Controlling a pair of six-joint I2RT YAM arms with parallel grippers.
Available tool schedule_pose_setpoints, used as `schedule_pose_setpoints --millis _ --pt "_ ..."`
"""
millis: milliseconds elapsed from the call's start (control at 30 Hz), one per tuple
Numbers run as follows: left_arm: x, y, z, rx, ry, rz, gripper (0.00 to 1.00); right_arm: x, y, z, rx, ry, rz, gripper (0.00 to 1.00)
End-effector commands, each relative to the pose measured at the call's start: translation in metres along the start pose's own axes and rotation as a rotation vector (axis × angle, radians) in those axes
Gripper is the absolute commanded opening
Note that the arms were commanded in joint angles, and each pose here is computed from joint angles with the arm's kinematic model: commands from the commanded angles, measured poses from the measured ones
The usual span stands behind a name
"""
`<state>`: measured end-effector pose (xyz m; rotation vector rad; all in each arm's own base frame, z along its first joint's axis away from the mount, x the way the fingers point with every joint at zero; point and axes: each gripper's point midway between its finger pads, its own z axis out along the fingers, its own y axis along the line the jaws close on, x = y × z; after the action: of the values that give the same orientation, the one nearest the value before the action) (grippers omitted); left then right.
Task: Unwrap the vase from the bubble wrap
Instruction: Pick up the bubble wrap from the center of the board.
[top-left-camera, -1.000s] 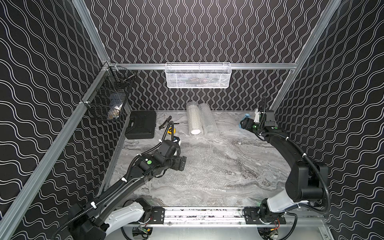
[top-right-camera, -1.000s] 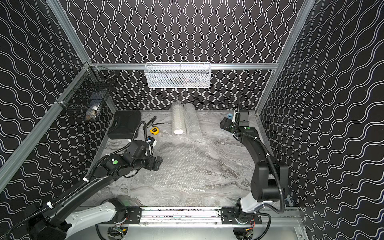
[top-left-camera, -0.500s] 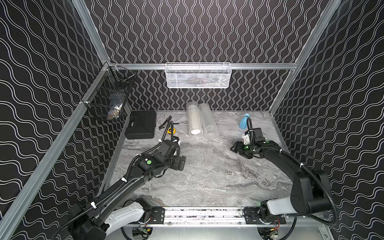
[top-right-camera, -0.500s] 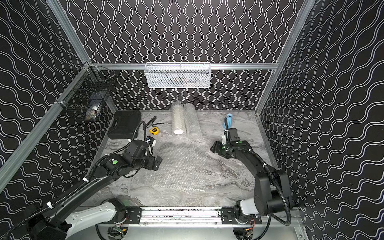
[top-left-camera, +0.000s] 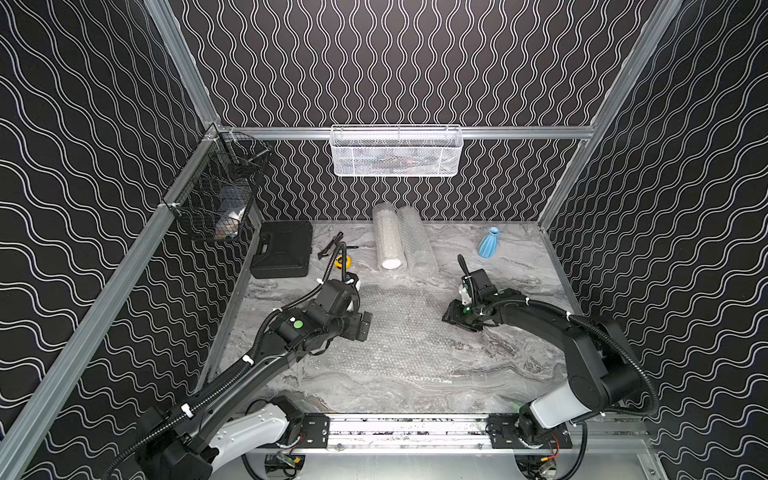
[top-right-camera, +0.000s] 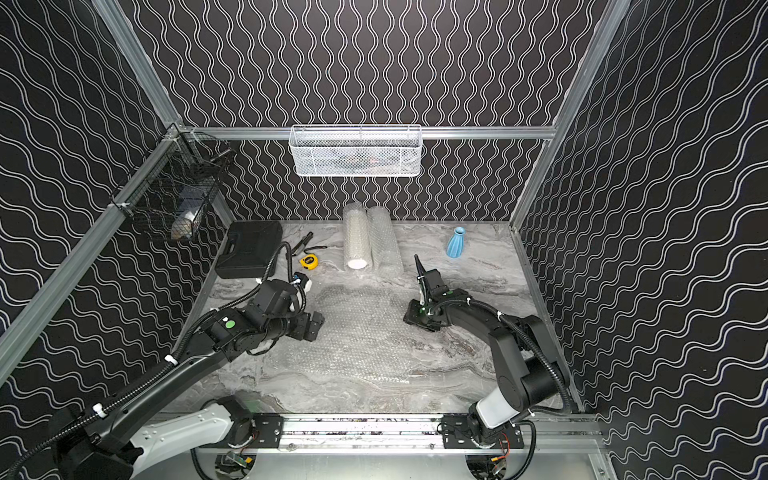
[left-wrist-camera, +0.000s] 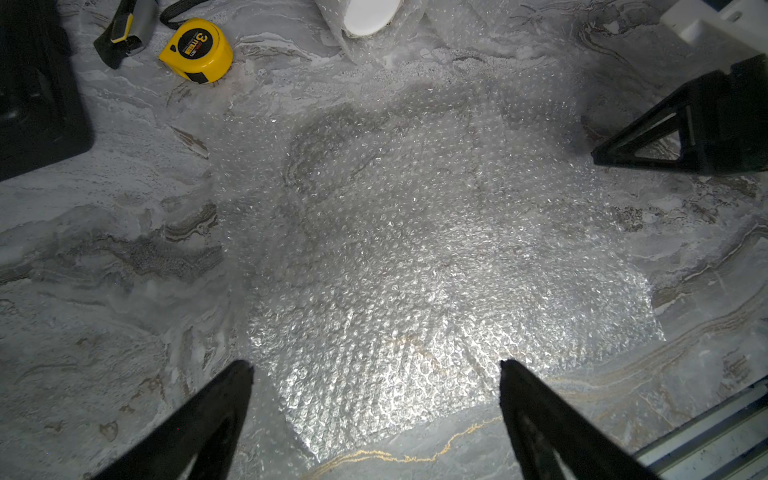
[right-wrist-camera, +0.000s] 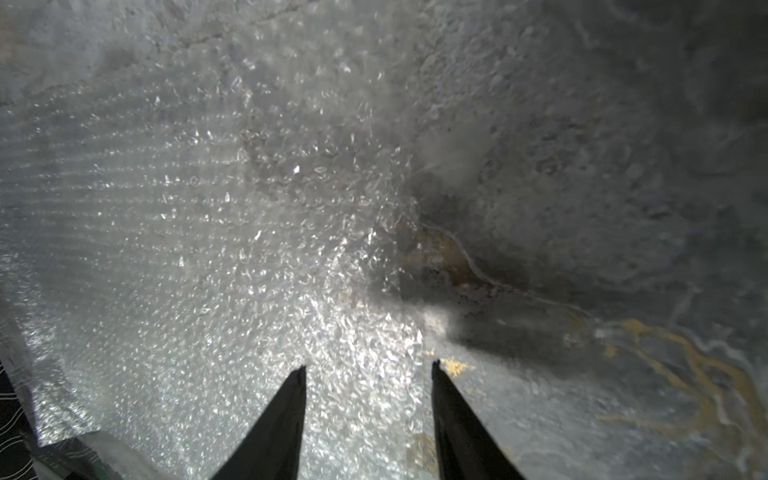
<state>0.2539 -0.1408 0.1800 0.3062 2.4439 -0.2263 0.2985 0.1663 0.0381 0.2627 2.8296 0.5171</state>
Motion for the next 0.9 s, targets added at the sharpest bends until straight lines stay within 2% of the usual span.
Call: schedule_pose_setpoints --millis 0,267,433,567,667,867 --pt "-0.003 0.001 -0.003 -0.004 -0.012 -0.001 0.96 -0.002 -0.006 0.006 0.047 -0.020 0.026 0.47" --pt "-0.003 0.002 -0.004 -0.004 -0.013 -0.003 0.96 0.014 -0.006 0.020 0.100 0.016 -0.010 0.40" --pt "-0.003 0.002 -0.004 -0.005 -0.014 -0.003 0.96 0.018 -0.005 0.025 0.122 0.024 -0.033 0.28" --pt "-0.003 0.002 -0.006 -0.006 -0.018 -0.003 0.96 0.018 -0.013 0.024 0.164 0.018 -0.048 0.14" --pt "-0.003 0.003 -0.006 -0.007 -0.020 -0.003 0.96 0.012 -0.018 0.014 0.206 -0.010 -0.069 0.06" --pt "-0.004 0.003 -0.007 -0.009 -0.025 -0.004 0.96 -0.013 -0.037 -0.023 0.319 -0.083 -0.099 0.04"
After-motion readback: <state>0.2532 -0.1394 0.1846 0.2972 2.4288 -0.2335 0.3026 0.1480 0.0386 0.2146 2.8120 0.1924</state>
